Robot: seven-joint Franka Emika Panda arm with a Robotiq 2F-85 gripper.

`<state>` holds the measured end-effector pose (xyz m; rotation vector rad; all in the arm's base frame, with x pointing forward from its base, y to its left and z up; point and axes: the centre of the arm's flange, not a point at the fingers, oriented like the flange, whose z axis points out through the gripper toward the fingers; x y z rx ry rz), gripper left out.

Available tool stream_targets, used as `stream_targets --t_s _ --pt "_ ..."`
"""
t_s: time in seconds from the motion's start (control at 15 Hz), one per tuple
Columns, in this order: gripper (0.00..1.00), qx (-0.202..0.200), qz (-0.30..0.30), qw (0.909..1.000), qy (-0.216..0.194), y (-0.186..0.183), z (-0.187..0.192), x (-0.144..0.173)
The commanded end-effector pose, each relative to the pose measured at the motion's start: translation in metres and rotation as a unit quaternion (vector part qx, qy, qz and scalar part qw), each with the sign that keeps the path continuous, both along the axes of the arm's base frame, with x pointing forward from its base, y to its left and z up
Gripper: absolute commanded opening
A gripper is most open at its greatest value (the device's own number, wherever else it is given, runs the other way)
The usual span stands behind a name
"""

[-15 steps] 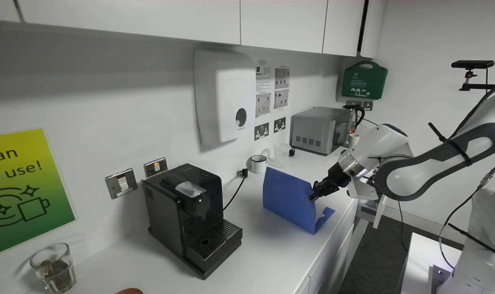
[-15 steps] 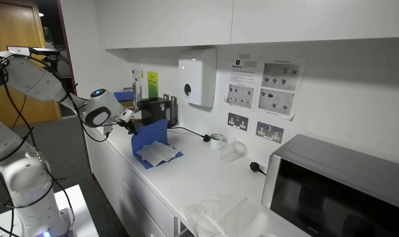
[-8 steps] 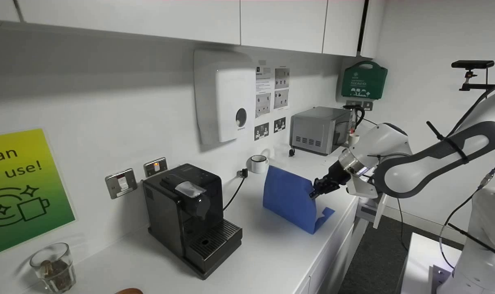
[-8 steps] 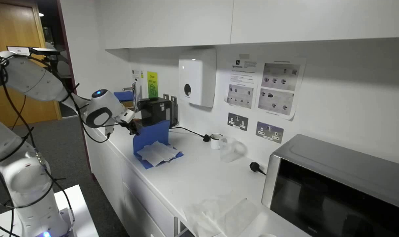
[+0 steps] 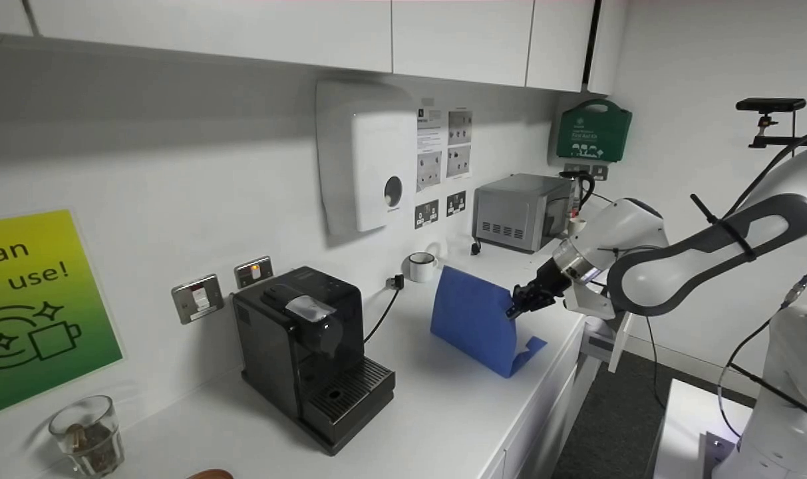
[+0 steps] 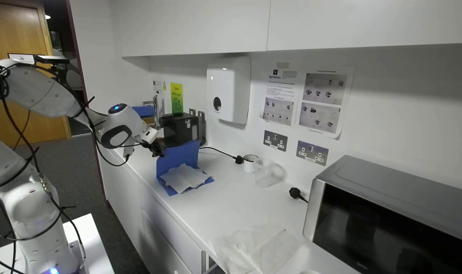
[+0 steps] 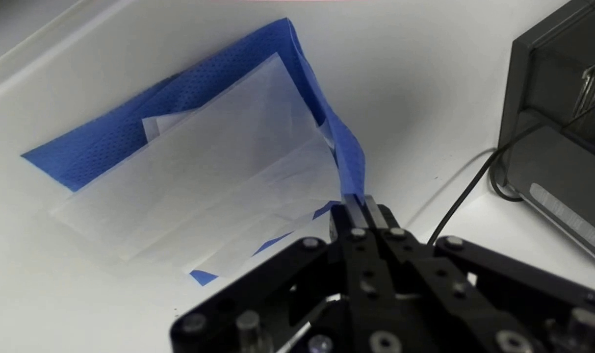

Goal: Unfold the blue placemat, place the white napkins on the mat then fold the mat in half

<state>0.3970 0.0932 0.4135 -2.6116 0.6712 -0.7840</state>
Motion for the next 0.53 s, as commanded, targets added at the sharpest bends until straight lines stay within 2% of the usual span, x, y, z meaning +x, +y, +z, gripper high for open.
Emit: stream_targets --t_s 0.0,0.47 --pt "0.00 -0.002 -0.003 0.9998 -0.017 -0.027 -0.011 -0.016" --pt "0.00 -0.008 -0.002 0.9999 -0.012 -0.042 -0.012 -0.008"
